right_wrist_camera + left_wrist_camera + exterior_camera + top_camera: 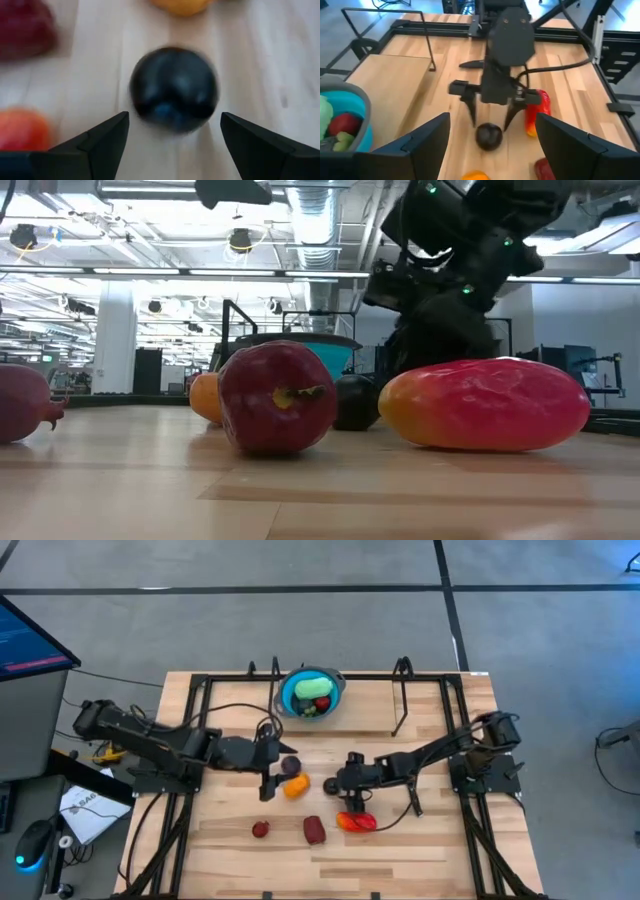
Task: Pick & Place Fruit
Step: Put the bottom purple plum into the blue strainer bowl on the shelf
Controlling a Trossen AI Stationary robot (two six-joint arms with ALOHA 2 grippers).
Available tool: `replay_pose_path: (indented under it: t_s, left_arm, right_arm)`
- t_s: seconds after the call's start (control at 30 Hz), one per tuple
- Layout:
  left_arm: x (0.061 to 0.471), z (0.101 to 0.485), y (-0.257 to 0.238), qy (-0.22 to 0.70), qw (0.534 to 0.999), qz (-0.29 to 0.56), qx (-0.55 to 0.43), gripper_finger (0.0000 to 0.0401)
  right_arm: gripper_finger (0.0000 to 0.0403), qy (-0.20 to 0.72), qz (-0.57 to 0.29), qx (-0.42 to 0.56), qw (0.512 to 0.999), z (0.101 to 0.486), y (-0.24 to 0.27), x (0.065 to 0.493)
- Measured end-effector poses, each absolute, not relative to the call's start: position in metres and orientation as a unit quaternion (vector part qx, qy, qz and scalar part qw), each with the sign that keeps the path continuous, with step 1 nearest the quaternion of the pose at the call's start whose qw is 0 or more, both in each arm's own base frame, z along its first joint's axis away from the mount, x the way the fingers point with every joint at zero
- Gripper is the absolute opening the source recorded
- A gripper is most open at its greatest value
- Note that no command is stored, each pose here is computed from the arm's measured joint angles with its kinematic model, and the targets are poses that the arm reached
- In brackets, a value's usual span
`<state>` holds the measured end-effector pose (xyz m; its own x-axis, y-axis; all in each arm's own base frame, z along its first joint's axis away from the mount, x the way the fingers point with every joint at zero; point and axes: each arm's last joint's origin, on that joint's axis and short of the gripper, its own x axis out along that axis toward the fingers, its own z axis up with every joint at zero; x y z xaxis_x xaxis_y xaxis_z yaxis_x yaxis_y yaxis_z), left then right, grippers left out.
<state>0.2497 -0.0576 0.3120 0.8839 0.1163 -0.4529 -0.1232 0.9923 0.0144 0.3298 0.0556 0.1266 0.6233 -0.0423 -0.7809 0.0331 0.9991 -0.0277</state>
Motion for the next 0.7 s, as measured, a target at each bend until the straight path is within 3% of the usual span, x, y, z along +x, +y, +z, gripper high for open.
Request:
replay_pose_path:
  t_s: [0.13,0.4,0.57,0.7]
  left_arm:
    - [0.246,0.303,-0.061,0.245,0.966,0.078,-0.019,0.0285]
    - [0.229,0.230,-0.056,0.292,0.940,0.152,-0.094,0.0285]
    - [0.224,0.201,-0.055,0.247,0.944,0.156,-0.156,0.0285]
    - [0.219,0.189,-0.053,0.208,0.951,0.152,-0.173,0.0285]
  right_arm:
    - [0.0302,0.416,-0.051,-0.011,0.908,0.120,0.051,0.336]
    - [0.0302,0.370,-0.061,0.010,0.927,0.111,0.045,0.349]
    - [0.0299,0.373,-0.068,0.016,0.925,0.109,0.041,0.349]
    - [0.0275,0.375,-0.069,0.016,0.924,0.112,0.041,0.348]
